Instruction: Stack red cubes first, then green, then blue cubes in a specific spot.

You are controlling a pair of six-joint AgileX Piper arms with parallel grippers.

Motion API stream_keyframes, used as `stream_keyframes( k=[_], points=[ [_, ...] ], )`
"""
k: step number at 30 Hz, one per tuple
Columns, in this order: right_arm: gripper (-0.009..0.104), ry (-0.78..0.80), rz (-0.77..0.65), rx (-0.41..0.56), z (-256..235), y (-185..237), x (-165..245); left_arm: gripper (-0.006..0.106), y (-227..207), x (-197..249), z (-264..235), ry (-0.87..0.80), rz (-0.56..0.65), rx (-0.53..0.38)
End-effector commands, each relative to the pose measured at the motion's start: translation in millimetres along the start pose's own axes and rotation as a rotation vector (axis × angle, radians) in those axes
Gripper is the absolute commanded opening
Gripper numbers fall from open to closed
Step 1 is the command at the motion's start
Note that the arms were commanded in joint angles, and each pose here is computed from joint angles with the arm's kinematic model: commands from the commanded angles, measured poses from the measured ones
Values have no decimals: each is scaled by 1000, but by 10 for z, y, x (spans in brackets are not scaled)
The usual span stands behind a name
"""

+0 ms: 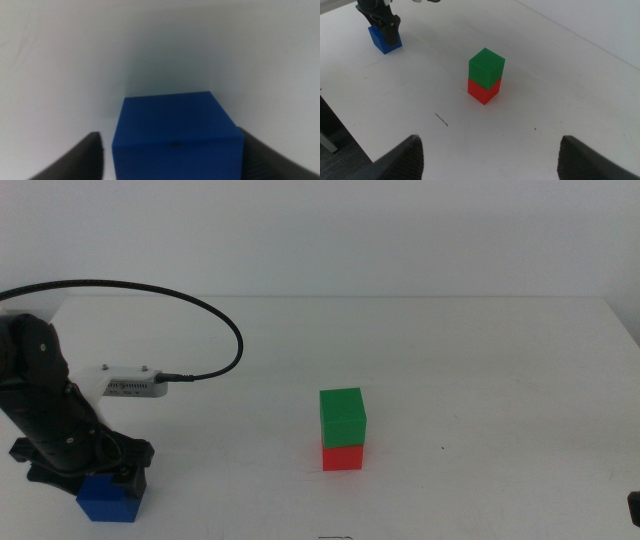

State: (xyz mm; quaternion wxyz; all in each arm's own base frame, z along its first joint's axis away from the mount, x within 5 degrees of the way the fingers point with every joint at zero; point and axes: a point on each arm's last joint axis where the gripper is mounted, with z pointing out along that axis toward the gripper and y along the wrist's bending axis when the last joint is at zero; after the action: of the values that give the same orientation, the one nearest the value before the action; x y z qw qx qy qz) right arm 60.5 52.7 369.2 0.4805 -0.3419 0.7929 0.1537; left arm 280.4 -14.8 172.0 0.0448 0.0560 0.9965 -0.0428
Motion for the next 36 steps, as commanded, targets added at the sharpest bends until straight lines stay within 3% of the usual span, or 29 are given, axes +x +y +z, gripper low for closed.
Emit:
stream_keyframes(
  k=[1, 9, 15, 21, 23, 36],
  points=[
    [94, -84, -13, 22, -33, -23, -113, 70, -29, -70, -158, -71, -17, 9],
    [94, -84, -13, 22, -33, -23, -113, 0, -55, -67, -338, -94, -39, 4],
    [94, -84, -13, 22, -33, -23, -113, -2, -418, -166, -1035, -237, -64, -14],
    [94, -84, -13, 22, -33, -23, -113, -2, -1028, -326, -1562, -202, -180, -31],
    [94, -84, -13, 22, -33, -23, -113, -2, -1227, -388, -1641, -198, -214, -30],
    [94, -82, -13, 22, -33, -23, -112, -2, -2347, -553, -1488, -223, -53, 39]
  ],
)
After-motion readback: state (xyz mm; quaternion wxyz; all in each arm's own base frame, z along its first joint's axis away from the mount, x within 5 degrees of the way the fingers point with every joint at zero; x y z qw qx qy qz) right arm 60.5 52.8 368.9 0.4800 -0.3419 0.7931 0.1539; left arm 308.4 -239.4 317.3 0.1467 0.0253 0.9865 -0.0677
